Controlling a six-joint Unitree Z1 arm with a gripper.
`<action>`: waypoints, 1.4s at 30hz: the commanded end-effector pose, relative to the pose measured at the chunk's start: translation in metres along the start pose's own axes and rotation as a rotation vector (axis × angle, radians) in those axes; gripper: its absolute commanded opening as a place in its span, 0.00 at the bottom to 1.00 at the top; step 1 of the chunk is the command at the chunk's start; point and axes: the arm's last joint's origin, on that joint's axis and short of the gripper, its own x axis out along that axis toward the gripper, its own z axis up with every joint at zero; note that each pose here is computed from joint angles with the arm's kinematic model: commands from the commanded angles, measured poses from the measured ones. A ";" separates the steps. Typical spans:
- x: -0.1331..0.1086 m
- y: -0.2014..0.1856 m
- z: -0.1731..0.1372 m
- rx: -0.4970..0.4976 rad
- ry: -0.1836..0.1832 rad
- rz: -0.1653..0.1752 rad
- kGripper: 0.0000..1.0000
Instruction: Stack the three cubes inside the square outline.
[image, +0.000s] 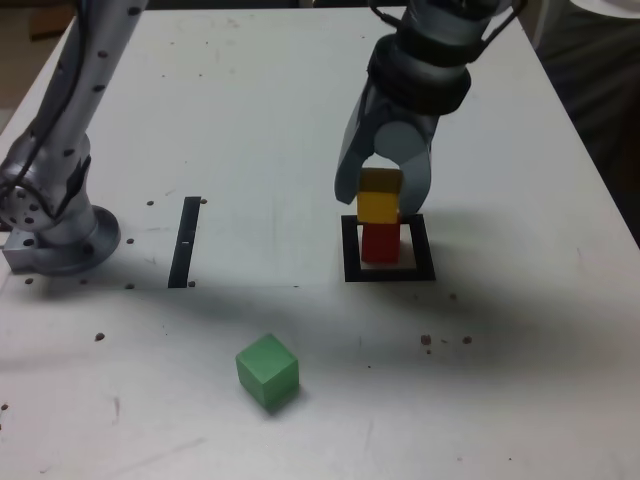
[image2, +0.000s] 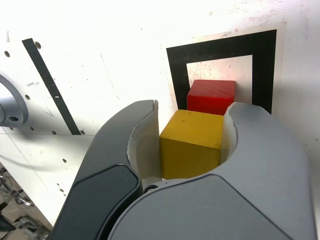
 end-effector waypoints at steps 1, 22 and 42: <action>0.003 0.000 0.002 0.000 0.012 -0.002 0.27; 0.015 0.005 0.006 -0.002 0.040 -0.012 1.00; -0.022 -0.040 -0.070 0.104 -0.086 0.113 1.00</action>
